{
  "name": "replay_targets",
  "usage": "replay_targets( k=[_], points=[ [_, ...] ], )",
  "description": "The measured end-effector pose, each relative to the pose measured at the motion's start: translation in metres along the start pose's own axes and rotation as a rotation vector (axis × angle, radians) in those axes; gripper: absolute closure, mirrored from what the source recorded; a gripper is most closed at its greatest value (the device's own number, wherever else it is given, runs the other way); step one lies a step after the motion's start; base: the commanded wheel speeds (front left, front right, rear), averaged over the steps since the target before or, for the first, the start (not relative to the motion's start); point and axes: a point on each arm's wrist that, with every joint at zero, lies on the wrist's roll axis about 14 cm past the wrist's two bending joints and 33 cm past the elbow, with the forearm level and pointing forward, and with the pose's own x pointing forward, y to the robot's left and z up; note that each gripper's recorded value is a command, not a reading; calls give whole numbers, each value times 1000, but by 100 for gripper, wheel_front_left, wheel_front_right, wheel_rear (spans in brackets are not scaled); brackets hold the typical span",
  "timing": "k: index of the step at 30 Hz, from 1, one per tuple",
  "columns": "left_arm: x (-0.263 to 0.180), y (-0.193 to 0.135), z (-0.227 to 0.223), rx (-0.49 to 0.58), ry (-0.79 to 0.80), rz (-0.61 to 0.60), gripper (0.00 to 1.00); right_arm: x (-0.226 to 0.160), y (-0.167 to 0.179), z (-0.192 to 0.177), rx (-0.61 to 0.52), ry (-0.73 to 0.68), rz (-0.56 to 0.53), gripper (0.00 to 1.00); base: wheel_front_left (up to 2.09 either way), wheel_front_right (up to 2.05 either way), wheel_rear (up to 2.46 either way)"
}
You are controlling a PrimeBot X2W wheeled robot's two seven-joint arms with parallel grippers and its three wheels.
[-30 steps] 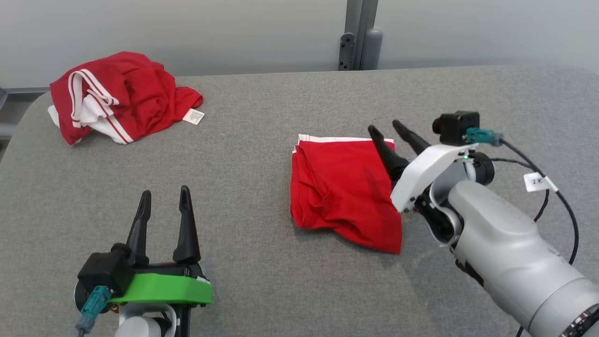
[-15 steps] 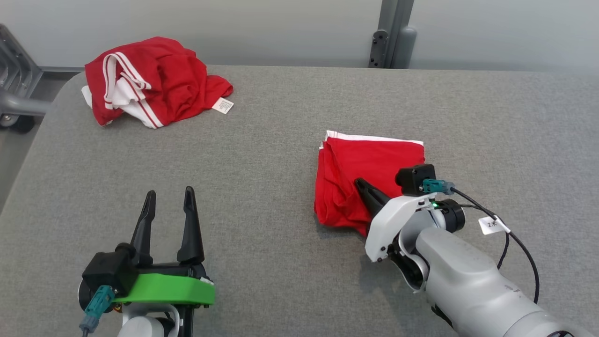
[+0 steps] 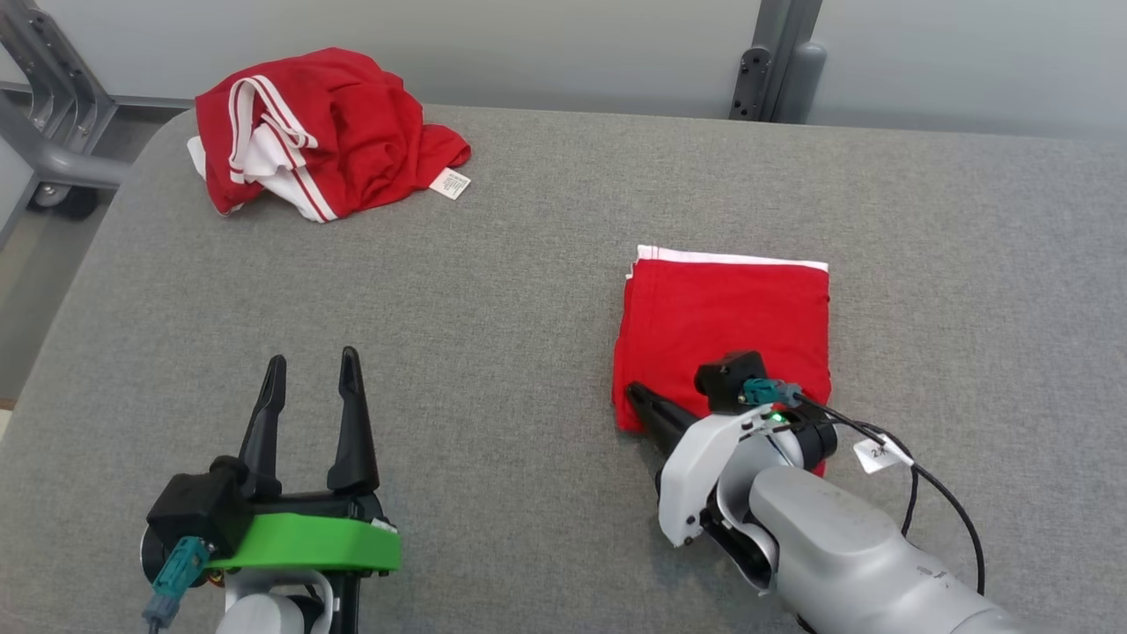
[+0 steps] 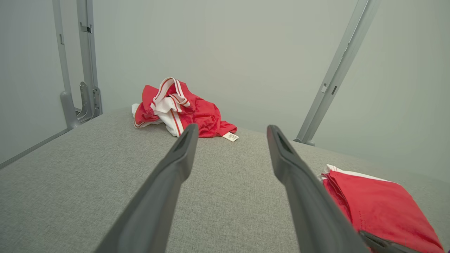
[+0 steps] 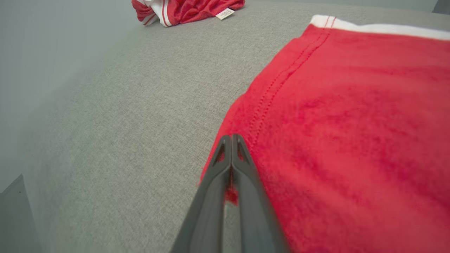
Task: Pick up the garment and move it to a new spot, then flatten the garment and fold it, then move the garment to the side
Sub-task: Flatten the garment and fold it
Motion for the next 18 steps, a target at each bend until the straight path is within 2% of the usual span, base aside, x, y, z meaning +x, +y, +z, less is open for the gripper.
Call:
replay_targets(
  k=[8, 12, 13, 14, 15, 16, 18],
  points=[
    [6, -6, -6, -4, 14, -17, 0, -1, 20, 1, -85, -5, 83, 100, 0, 0, 0],
    [10, -13, -9, -9, 20, -36, 0, -1, 13, 26, -88, -79, 63, 100, 0, 0, 0],
    [11, -14, -9, -10, 21, -41, 0, -1, 11, 37, -90, -108, 54, 90, 0, 0, 0],
    [12, -16, -10, -10, 21, -46, 0, -1, 7, 48, -89, -142, 42, 70, 0, 0, 0],
    [13, -18, -10, -8, 20, -52, 0, -3, 3, 58, -88, -175, 27, 45, 0, 0, 0],
    [14, -20, -10, -6, 20, -59, 0, -5, -2, 69, -90, -208, 10, 1, 0, 0, 0],
    [17, -23, -10, -4, 18, -71, 0, -12, -16, 92, -90, -284, -37, 0, 0, 0, 0]
  ],
)
